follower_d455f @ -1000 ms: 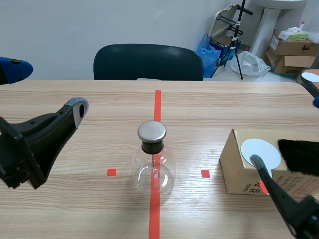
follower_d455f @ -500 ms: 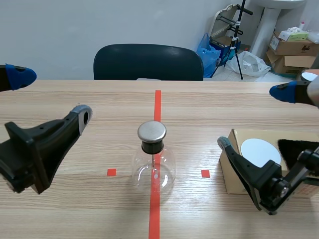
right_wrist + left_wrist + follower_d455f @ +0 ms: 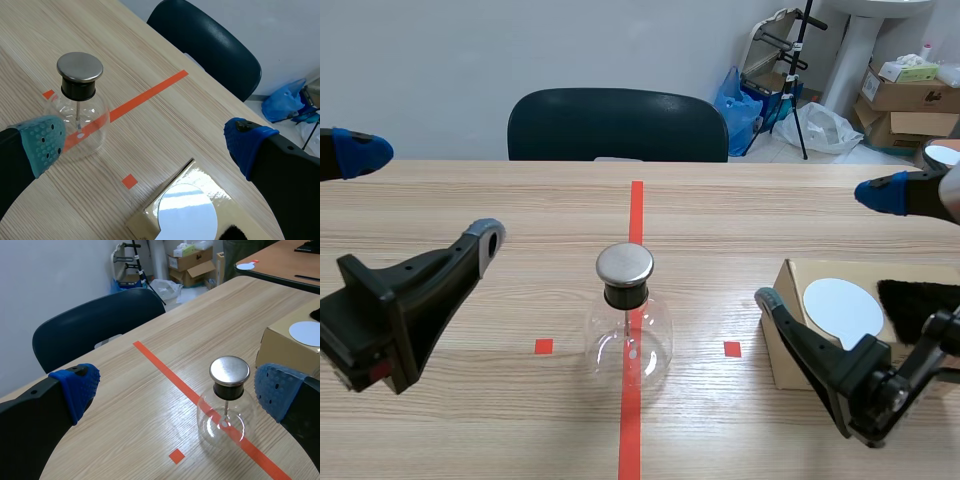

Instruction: Do the electroscope experiment

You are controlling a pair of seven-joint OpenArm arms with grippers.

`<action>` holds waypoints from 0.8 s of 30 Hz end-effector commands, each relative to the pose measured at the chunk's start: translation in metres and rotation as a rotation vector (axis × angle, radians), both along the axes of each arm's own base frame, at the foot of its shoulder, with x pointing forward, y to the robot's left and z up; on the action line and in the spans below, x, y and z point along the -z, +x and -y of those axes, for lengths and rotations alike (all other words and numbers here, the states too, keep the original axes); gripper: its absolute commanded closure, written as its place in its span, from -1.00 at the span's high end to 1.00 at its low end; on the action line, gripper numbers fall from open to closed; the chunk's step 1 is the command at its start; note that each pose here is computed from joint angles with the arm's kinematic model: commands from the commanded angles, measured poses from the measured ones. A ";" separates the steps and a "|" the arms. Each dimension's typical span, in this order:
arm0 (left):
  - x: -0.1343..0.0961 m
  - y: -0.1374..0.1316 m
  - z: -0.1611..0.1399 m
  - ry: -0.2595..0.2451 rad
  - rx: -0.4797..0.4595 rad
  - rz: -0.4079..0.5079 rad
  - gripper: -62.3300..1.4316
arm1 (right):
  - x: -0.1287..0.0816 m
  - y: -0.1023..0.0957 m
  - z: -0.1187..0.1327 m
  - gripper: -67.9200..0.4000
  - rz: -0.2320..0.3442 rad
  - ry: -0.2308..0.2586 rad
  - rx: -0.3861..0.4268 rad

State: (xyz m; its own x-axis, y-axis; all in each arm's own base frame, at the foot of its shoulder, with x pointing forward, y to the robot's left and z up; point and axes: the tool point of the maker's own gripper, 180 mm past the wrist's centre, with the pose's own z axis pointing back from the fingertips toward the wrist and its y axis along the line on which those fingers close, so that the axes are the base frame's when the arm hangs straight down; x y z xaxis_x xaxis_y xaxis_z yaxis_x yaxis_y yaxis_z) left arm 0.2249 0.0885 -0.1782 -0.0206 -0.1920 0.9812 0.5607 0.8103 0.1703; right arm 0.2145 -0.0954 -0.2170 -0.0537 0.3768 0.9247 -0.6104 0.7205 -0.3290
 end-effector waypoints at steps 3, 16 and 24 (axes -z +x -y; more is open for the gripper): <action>-0.007 0.000 0.002 -0.024 0.003 0.020 1.00 | -0.009 0.002 0.000 1.00 0.026 0.016 0.005; -0.007 0.000 0.002 -0.024 0.004 0.020 1.00 | -0.009 0.002 0.000 1.00 0.025 0.015 0.006; -0.007 0.000 0.002 -0.024 0.004 0.020 1.00 | -0.005 0.002 0.002 1.00 0.007 -0.002 0.014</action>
